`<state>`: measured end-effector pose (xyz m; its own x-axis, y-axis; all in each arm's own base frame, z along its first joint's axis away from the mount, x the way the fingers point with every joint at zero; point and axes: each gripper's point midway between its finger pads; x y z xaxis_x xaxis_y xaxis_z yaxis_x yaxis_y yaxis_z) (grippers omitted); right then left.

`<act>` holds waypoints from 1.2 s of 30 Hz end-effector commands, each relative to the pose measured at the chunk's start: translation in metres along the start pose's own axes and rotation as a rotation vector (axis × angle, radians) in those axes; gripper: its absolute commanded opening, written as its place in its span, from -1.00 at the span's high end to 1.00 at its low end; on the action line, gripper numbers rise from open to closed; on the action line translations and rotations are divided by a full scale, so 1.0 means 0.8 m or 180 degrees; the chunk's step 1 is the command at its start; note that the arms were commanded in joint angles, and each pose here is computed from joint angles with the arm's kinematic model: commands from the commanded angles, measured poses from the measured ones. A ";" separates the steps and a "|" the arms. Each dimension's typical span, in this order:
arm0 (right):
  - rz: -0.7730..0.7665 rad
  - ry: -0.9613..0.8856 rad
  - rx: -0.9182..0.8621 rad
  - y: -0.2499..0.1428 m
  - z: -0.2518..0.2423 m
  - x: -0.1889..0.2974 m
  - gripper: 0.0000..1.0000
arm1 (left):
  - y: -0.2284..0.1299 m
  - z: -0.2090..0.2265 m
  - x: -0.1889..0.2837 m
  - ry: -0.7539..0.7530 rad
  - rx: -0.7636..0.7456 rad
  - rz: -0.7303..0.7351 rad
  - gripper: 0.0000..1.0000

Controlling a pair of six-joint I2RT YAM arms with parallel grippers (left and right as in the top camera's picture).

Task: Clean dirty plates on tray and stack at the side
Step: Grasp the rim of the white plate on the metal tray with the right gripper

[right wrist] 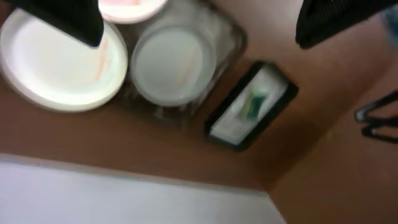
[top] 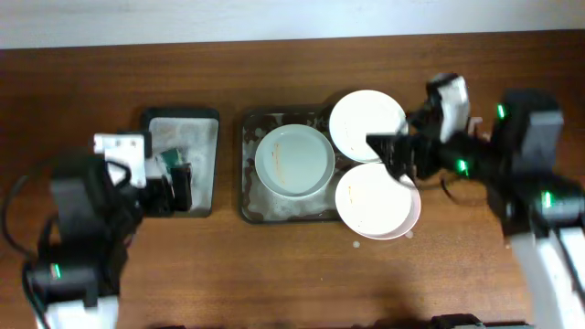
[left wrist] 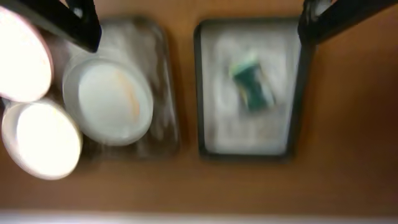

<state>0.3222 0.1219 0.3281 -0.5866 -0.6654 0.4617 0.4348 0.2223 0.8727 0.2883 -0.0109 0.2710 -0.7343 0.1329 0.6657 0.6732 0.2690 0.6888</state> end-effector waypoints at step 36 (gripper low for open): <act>0.2615 -0.1445 -0.1464 -0.260 -0.088 -0.288 0.31 | -0.008 0.034 -0.082 0.0460 0.0209 0.1040 -0.95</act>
<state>0.4145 0.1806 0.0343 -0.1659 -0.0983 0.9812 0.9703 0.1611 0.1802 0.3268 0.0017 0.2108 -0.4449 0.0975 0.8902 0.8689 0.2877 0.4028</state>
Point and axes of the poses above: each gripper's point midway between its finger pads, its own x axis back along the fingers, its own z axis along the line the jaws close on, y = z × x, and after that the axes turned 14 degrees about x, right-handed
